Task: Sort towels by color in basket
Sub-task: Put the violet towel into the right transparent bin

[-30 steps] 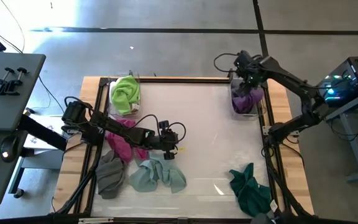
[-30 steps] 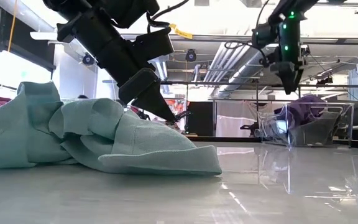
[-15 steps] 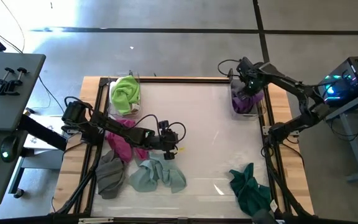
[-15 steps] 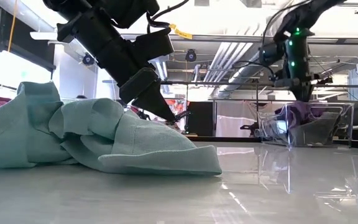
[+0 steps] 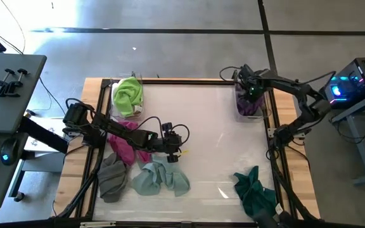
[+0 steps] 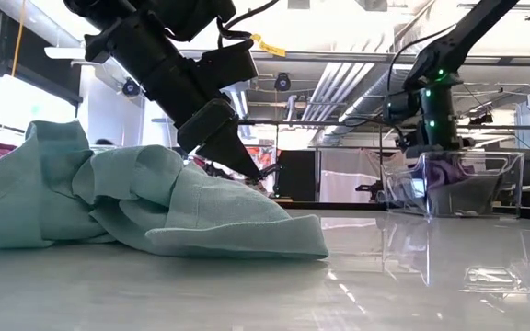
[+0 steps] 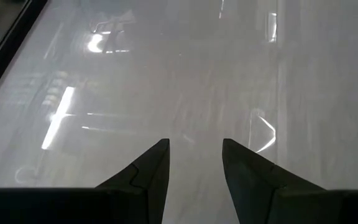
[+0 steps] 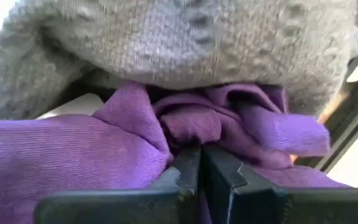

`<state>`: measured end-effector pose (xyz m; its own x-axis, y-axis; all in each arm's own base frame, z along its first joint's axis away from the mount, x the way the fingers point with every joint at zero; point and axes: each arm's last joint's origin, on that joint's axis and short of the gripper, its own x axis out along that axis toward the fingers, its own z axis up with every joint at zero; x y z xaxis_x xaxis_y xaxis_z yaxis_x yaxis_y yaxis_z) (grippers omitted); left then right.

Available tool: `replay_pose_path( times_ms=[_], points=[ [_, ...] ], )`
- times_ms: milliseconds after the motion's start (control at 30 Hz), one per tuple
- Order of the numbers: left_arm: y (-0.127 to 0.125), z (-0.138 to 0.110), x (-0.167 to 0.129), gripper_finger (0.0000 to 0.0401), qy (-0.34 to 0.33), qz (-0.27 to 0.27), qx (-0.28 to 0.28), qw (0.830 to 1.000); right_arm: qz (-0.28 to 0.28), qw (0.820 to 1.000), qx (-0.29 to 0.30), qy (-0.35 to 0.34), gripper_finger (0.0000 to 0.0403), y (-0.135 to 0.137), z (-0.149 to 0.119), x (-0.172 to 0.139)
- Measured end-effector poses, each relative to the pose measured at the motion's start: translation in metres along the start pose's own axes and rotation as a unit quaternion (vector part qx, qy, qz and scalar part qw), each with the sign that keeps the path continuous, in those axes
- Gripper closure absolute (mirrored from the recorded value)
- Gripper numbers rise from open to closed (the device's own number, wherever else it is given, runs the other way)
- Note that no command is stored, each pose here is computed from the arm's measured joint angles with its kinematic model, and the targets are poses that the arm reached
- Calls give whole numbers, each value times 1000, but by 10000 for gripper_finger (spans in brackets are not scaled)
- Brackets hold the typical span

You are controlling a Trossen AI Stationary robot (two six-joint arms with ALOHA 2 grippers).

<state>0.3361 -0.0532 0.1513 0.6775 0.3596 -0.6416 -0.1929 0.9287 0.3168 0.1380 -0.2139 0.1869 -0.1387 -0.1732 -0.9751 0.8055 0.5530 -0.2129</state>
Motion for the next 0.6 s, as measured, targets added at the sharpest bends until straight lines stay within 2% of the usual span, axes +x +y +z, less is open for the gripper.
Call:
replay_pose_path(
  times_ms=[167, 333, 467, 600],
  points=[
    [0, 0, 0, 266, 0, 0, 0, 1000, 2, 1000, -23, -9, 372, -1, 2, -4],
    [0, 0, 0, 266, 0, 0, 0, 1000, 2, 1000, -22, -18, 305, -5, 3, -22],
    [0, 0, 0, 266, 0, 0, 0, 1000, 8, 1000, 8, -20, 262, -9, -1, -43],
    [0, 0, 0, 266, 0, 0, -4, 1000, 19, 999, 37, -27, 250, -13, -9, -63]
  ],
)
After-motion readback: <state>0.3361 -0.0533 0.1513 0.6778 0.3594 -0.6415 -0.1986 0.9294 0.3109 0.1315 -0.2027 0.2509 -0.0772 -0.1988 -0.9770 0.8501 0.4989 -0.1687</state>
